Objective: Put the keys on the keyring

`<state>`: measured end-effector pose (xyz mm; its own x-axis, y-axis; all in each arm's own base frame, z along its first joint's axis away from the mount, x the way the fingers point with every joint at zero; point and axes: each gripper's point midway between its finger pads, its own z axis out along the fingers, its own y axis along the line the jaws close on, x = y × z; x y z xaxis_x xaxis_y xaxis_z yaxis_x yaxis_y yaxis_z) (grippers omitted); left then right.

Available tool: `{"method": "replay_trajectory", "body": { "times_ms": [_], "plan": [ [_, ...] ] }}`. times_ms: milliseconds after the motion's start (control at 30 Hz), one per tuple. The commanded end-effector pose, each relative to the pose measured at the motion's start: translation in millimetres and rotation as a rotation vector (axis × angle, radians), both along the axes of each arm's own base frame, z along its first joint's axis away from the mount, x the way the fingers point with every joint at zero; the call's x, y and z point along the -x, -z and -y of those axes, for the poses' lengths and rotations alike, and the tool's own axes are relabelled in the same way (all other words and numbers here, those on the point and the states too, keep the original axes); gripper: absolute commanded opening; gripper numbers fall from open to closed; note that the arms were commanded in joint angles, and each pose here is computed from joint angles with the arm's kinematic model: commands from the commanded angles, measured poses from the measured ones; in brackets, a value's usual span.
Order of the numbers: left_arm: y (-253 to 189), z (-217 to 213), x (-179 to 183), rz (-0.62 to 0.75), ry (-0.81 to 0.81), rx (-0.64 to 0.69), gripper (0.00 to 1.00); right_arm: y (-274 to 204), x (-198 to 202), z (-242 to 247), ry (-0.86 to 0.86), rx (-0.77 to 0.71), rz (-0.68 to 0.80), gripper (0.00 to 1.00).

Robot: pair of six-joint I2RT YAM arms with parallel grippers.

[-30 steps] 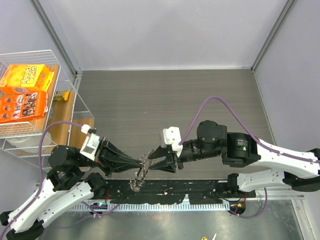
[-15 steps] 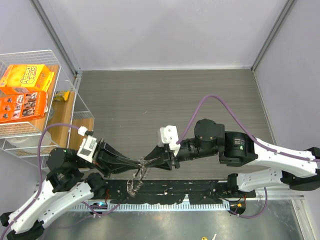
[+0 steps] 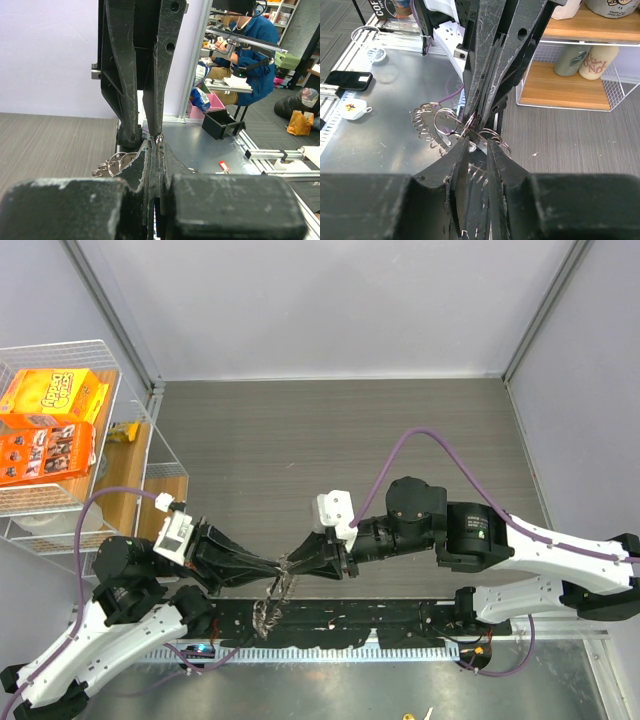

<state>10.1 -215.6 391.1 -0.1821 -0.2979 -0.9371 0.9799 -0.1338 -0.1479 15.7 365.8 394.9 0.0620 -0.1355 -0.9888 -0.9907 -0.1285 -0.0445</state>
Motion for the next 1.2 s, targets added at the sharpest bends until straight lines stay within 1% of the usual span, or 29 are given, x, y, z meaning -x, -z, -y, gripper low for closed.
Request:
{"method": "replay_trajectory", "body": {
  "times_ms": [0,200,567,900,1033,1067,1167],
  "plan": [
    [-15,-5,2,0.051,-0.02,0.057,0.0,-26,4,8,-0.01,-0.052,0.011,0.27],
    [-15,-6,1,0.049,-0.025,0.054,0.0,-18,6,8,-0.027,-0.006,0.013,0.26],
    [-16,-4,-2,0.051,-0.035,0.053,0.0,-21,12,4,-0.054,-0.008,-0.009,0.29],
    [-14,-5,-2,0.055,-0.037,0.05,0.0,-27,12,-1,-0.056,-0.02,-0.02,0.28],
    [-15,-5,-1,0.059,-0.039,0.054,0.0,-26,12,-4,-0.057,-0.016,-0.021,0.2],
    [-16,-6,-1,0.06,-0.039,0.056,0.0,-26,12,-3,-0.06,-0.014,-0.02,0.15],
    [-18,-8,1,0.063,-0.039,0.065,0.0,-23,13,-4,-0.062,-0.008,-0.02,0.08]
  ]
}}
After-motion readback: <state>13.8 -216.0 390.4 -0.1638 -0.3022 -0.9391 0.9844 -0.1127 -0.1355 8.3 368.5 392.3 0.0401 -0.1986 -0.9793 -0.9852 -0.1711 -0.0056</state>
